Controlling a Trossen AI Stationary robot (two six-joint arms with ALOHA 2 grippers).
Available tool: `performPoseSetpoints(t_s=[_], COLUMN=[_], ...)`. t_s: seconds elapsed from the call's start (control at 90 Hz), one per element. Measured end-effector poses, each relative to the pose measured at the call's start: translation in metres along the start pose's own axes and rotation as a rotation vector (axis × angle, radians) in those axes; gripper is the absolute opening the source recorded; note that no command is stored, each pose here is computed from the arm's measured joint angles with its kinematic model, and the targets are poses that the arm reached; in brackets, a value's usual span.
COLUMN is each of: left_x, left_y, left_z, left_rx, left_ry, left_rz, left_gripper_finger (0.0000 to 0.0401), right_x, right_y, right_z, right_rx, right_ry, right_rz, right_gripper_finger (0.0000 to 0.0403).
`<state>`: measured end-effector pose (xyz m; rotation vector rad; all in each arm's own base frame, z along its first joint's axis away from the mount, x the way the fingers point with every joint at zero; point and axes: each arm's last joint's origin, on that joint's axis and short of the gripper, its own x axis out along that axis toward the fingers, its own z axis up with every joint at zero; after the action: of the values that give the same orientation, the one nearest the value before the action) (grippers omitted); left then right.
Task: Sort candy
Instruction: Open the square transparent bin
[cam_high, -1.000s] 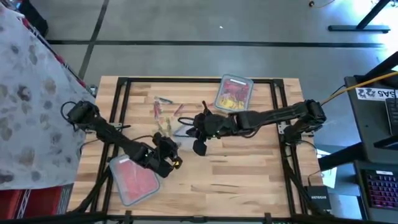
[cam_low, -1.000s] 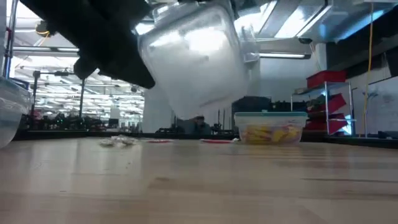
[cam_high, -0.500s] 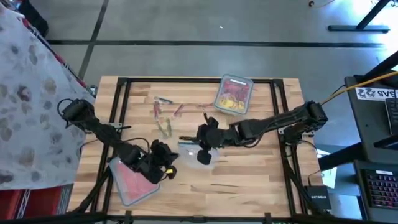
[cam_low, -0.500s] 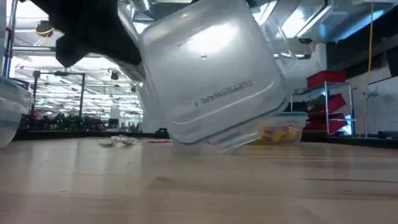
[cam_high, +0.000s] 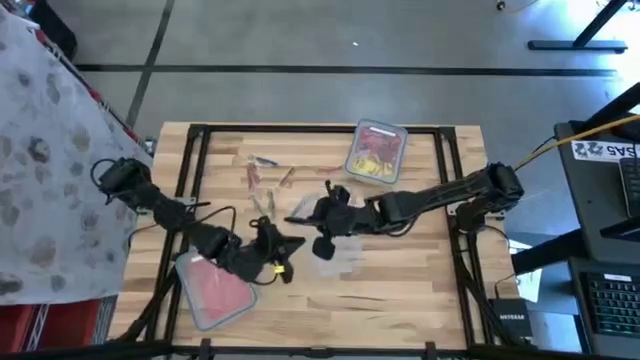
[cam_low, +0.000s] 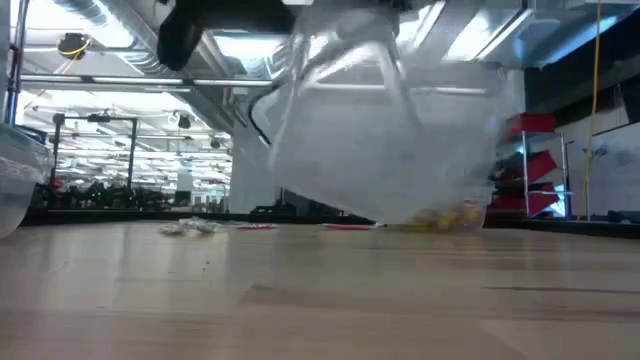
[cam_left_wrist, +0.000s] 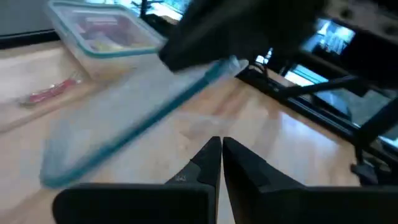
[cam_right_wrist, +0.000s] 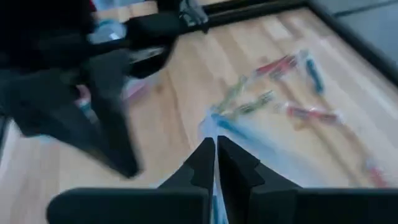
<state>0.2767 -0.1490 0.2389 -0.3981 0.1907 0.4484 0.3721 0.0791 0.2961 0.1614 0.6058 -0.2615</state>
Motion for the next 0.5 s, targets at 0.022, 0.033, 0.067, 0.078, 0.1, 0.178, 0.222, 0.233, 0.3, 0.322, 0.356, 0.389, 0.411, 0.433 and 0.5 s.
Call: performPoseSetpoints(t_s=[0.022,0.033,0.067,0.078,0.1,0.178,0.222,0.233,0.3,0.322,0.356,0.389,0.411,0.433,0.5], left_x=[0.0,0.0,0.001,0.001,0.002,0.005,0.007,0.007,0.006,0.006,0.005,0.004,0.004,0.003,0.003], left_y=[0.001,0.001,0.0,0.0,0.0,0.004,0.006,0.006,0.006,0.006,0.005,0.005,0.005,0.004,0.004], left_z=[0.003,0.004,0.008,0.009,0.01,0.008,0.007,0.007,0.006,0.006,0.005,0.004,0.004,0.004,0.003], left_rx=[-0.002,-0.003,-0.004,-0.004,-0.002,0.035,0.045,0.045,0.046,0.048,0.051,0.054,0.056,0.058,0.06], left_ry=[-0.007,-0.011,-0.022,-0.025,-0.029,-0.018,-0.006,-0.004,0.007,0.009,0.013,0.016,0.017,0.018,0.02], left_rz=[0.004,0.005,0.004,0.003,0.005,0.025,0.03,0.03,0.023,0.022,0.018,0.015,0.014,0.013,0.013], left_gripper_finger=[0.0,0.0,0.0,0.0,0.0,0.0,0.0,0.0,0.0,0.0,0.0,0.0,0.0,0.0,0.0], right_x=[-0.002,-0.003,-0.005,-0.006,-0.008,-0.015,-0.017,-0.017,-0.02,-0.021,-0.022,-0.026,-0.028,-0.031,-0.043], right_y=[0.001,0.002,0.003,0.004,0.006,0.013,0.016,0.017,0.022,0.022,0.022,0.02,0.019,0.018,0.011], right_z=[0.001,0.001,0.003,0.004,0.006,0.008,0.008,0.007,0.004,0.002,0.001,0.0,-0.001,-0.001,-0.002], right_rx=[-0.014,-0.021,-0.034,-0.042,-0.049,-0.065,-0.08,-0.084,-0.129,-0.143,-0.17,-0.184,-0.197,-0.204,-0.232], right_ry=[-0.006,-0.01,-0.027,-0.034,-0.05,-0.069,-0.07,-0.069,-0.067,-0.069,-0.069,-0.067,-0.062,-0.06,-0.037], right_rz=[-0.006,-0.009,-0.024,-0.029,-0.036,-0.021,-0.011,-0.009,-0.043,-0.071,-0.117,-0.156,-0.182,-0.205,-0.259], right_gripper_finger=[0.0,0.0,0.0,0.0,0.0,0.0,0.0,0.0,0.0,0.0,0.0,0.0,0.0,0.0,0.0])
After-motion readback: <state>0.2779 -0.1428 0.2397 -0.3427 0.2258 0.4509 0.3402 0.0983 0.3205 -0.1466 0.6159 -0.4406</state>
